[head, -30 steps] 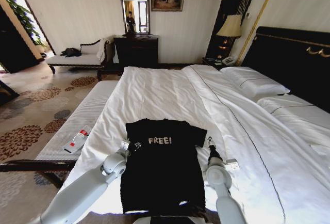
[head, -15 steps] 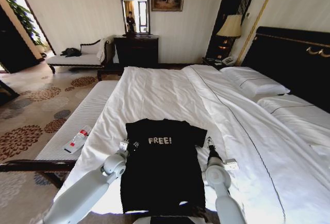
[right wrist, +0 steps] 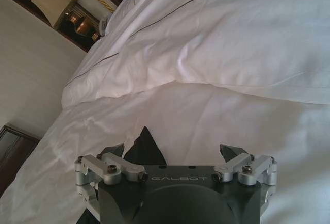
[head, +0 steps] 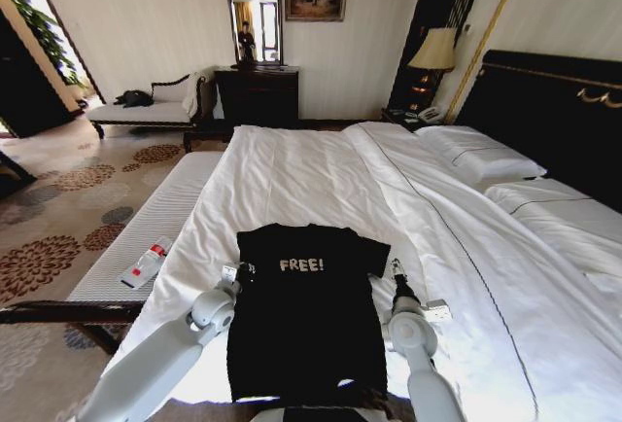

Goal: Fold the clothes on the bed.

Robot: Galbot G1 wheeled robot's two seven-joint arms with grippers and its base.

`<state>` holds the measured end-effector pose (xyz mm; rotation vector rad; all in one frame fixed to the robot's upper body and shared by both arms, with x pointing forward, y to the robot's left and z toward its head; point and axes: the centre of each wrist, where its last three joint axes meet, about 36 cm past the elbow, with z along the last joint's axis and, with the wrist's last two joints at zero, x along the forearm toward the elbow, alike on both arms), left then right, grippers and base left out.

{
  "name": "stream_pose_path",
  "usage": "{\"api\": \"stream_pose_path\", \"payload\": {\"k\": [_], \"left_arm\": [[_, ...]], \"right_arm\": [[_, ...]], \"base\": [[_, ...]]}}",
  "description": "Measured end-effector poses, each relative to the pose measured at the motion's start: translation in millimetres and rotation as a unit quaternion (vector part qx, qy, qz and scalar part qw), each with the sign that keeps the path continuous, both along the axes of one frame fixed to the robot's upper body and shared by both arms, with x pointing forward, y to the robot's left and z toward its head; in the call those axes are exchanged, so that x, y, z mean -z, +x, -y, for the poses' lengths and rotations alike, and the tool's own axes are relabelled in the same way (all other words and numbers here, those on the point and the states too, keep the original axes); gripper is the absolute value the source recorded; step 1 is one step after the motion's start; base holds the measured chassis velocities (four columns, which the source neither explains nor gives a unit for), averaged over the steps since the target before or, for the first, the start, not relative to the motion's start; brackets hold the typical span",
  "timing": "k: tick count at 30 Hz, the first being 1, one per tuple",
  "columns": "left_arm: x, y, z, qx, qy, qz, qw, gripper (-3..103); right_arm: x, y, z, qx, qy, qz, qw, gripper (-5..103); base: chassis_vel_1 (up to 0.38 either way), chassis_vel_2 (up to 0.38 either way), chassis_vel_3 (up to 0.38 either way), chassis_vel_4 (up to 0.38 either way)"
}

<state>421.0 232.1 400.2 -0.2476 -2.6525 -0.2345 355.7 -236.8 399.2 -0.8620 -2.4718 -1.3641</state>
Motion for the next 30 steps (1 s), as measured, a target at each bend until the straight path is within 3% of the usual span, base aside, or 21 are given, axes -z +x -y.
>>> {"api": "stream_pose_path", "payload": {"k": [10, 15, 18, 21, 25, 30], "left_arm": [[-10, -6, -2, 0.003, -0.01, 0.006, 0.9999, 0], [4, -11, 4, 0.019, 0.013, -0.001, 0.9997, 0], [15, -9, 11, 0.022, 0.018, -0.007, 0.9996, 16], [17, -6, 13, 0.021, 0.018, -0.009, 0.9996, 22], [18, -1, 14, 0.019, 0.021, -0.011, 0.9995, 42], [20, 0, 15, 0.019, 0.021, -0.014, 0.9995, 47]], "right_arm": [[1, 0, -4, -0.003, 0.0, -0.001, 1.0, 100], [2, -1, -5, -0.002, -0.001, -0.003, 1.0, 100], [2, -3, -3, 0.0, -0.004, -0.005, 1.0, 100], [2, -3, -2, 0.001, -0.004, -0.006, 1.0, 100], [3, -3, -1, 0.002, -0.004, -0.007, 1.0, 100], [5, -1, -3, 0.001, -0.003, -0.009, 1.0, 100]], "base": [[0.0, 0.0, 0.0, 0.0], [0.0, 0.0, 0.0, 0.0], [0.0, 0.0, 0.0, 0.0], [0.0, 0.0, 0.0, 0.0], [0.0, 0.0, 0.0, 0.0], [0.0, 0.0, 0.0, 0.0]]}}
